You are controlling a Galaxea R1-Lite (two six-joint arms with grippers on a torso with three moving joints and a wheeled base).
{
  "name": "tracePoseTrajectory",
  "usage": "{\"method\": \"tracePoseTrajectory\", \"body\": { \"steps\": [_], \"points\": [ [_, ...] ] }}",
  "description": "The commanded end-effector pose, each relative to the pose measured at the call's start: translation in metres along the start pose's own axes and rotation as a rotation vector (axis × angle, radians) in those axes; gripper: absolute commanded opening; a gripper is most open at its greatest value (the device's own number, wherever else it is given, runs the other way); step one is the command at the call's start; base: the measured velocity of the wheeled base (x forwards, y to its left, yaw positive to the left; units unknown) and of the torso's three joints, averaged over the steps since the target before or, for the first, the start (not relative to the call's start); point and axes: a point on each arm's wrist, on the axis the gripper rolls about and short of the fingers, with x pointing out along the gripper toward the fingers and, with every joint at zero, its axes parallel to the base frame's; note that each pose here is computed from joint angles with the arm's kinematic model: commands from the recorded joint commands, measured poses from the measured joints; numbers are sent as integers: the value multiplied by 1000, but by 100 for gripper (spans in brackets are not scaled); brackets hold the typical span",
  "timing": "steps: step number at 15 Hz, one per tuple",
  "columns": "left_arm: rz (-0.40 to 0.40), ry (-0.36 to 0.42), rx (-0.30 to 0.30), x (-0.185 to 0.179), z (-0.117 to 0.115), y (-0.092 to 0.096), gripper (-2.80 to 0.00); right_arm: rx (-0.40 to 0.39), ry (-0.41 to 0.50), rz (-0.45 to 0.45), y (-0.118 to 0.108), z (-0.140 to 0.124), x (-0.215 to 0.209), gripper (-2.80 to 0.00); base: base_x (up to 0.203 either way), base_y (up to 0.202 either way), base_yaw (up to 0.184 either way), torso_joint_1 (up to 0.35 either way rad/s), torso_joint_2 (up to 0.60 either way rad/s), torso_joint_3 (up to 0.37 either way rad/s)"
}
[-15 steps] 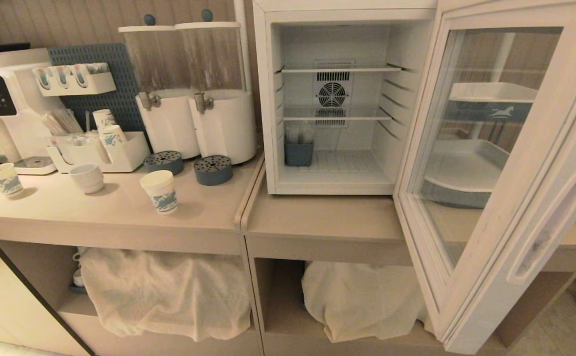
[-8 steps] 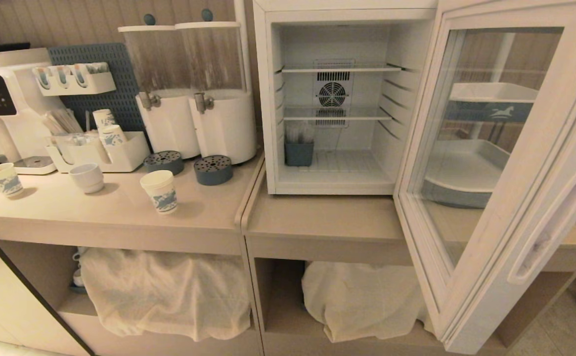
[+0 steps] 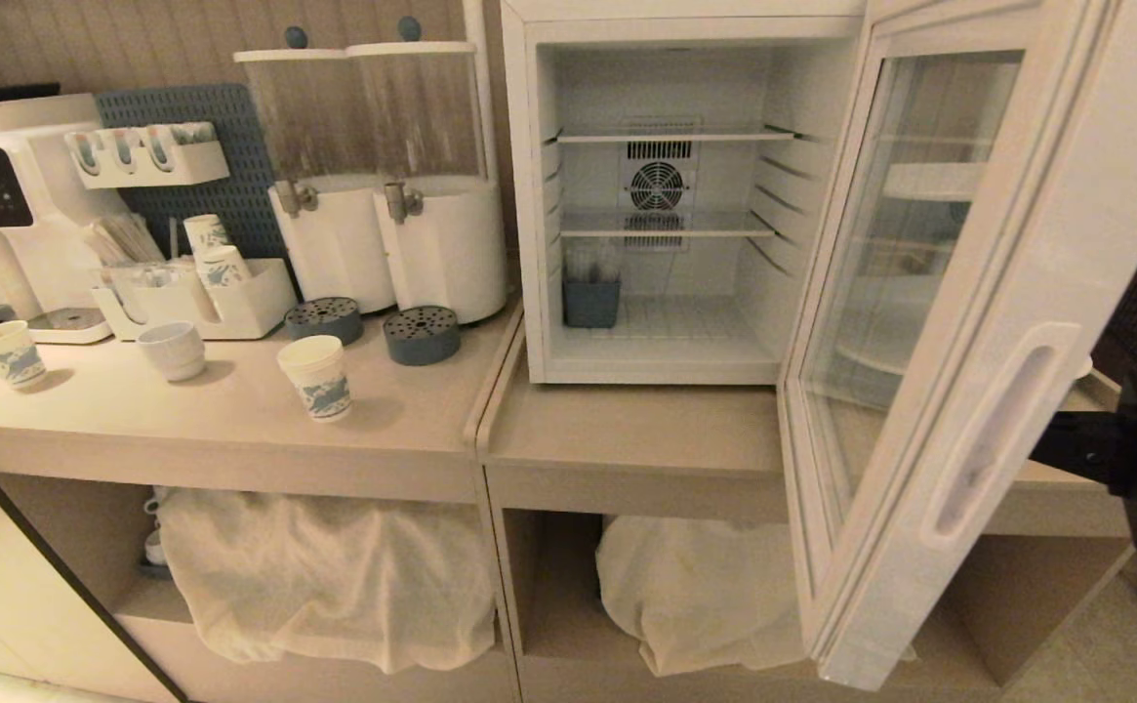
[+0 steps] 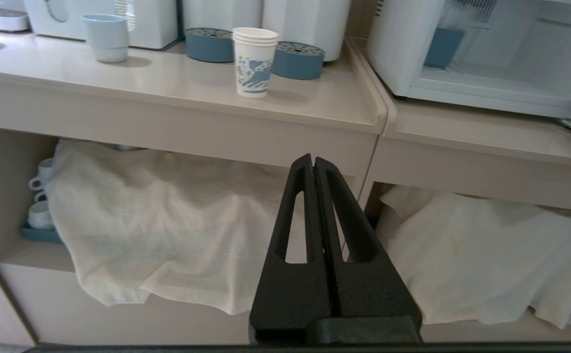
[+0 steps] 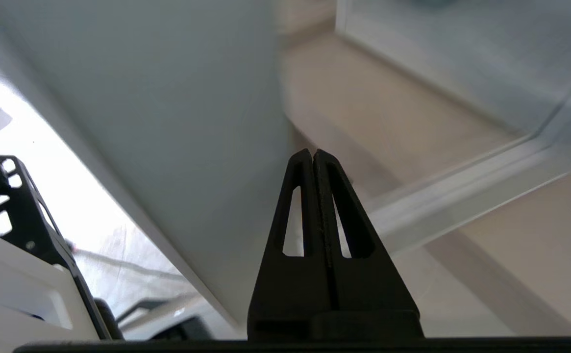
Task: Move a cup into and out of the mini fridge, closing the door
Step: Close the freezer door
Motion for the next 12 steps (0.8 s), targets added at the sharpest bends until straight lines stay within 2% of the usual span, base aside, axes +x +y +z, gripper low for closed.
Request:
{"method": "tracePoseTrajectory", "body": {
  "steps": [1, 3, 6, 9, 12],
  "points": [
    [5, 35, -2, 2, -11, 2, -280, 22, 31, 36, -1, -4, 18, -280, 0, 0, 0, 0, 0, 0],
    [5, 33, -14, 2, -11, 2, -280, 44, 9, -6, 5, 5, 36, -280, 0, 0, 0, 0, 0, 0],
    [6, 32, -16, 2, -11, 2, -280, 110, -123, -193, 4, 37, 86, -280, 0, 0, 0, 0, 0, 0],
    [6, 32, -19, 2, -11, 2, -280, 118, -162, -209, 7, 62, 132, -280, 0, 0, 0, 0, 0, 0],
    [6, 32, -20, 2, -11, 2, -280, 115, -201, -300, 0, 84, 185, -280, 0, 0, 0, 0, 0, 0]
  ]
}}
